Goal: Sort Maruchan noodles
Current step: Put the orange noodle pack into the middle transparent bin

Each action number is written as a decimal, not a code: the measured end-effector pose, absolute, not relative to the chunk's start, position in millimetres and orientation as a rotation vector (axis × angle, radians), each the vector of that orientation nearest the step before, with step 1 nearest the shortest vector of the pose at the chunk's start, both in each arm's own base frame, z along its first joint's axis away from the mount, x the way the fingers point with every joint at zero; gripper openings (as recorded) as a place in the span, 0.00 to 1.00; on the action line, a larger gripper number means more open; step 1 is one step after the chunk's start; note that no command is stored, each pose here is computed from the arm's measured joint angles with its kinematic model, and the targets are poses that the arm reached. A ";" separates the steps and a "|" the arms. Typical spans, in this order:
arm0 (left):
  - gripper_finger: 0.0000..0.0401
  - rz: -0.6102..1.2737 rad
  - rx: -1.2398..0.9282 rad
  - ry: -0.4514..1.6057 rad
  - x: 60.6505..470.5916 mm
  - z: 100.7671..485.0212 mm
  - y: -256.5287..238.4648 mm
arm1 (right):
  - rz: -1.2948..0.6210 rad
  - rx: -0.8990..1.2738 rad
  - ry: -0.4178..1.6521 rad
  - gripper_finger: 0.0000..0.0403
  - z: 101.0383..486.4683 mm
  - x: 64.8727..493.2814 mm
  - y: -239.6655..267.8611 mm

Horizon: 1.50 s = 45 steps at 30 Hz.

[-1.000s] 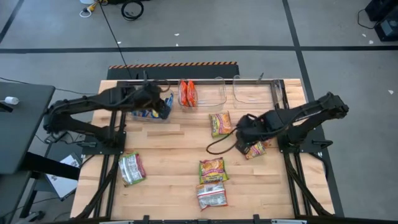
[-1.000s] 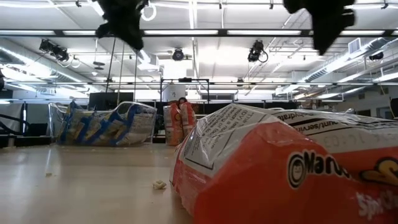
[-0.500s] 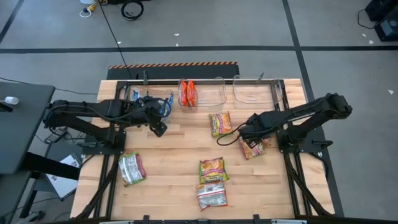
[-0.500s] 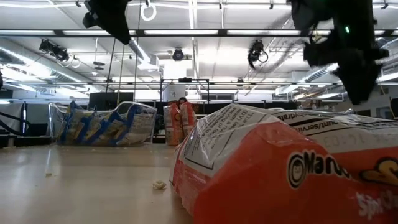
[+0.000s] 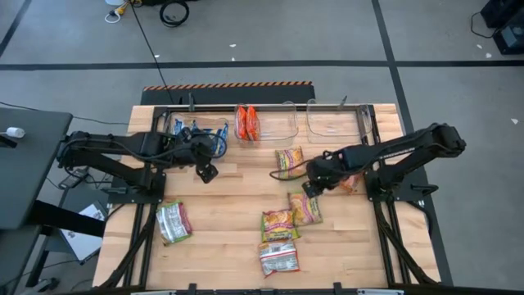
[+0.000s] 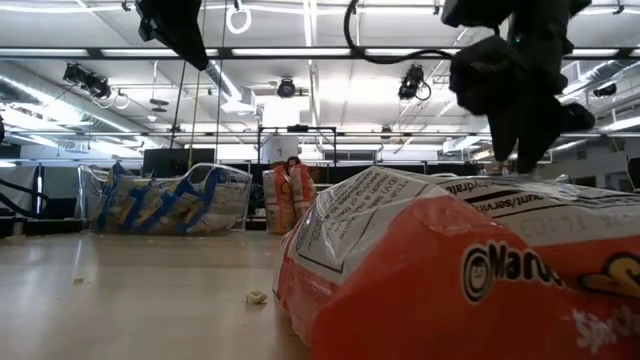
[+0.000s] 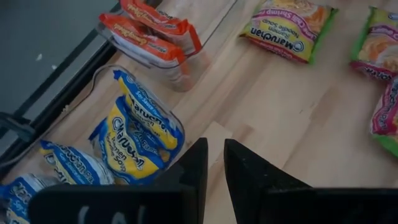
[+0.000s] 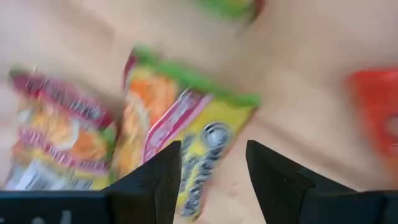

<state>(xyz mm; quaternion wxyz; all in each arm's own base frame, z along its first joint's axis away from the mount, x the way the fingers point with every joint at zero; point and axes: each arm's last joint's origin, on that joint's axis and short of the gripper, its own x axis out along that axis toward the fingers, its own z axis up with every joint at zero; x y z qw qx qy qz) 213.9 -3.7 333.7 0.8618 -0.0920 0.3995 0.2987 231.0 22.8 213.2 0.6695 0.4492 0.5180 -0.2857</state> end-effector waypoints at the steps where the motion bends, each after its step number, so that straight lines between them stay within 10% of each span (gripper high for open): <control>1: 0.15 0.619 -0.177 0.843 213.9 333.7 -3.7 | -0.691 0.980 1.157 0.46 218.6 229.3 19.9; 15: 0.15 0.606 -0.149 0.852 214.0 333.8 -3.7 | -1.162 0.782 1.307 0.46 173.3 179.7 -15.0; 24: 0.15 0.651 -0.183 0.822 214.2 334.4 -2.8 | -0.992 1.176 1.126 0.46 172.9 207.6 -4.0; 37: 0.15 0.634 -0.251 0.824 214.4 333.7 -5.0 | -0.845 0.713 1.119 0.46 206.0 220.7 -30.5; 45: 0.15 0.562 -0.289 0.840 212.7 332.7 -21.6 | -0.915 0.928 1.297 0.46 167.7 194.7 -5.7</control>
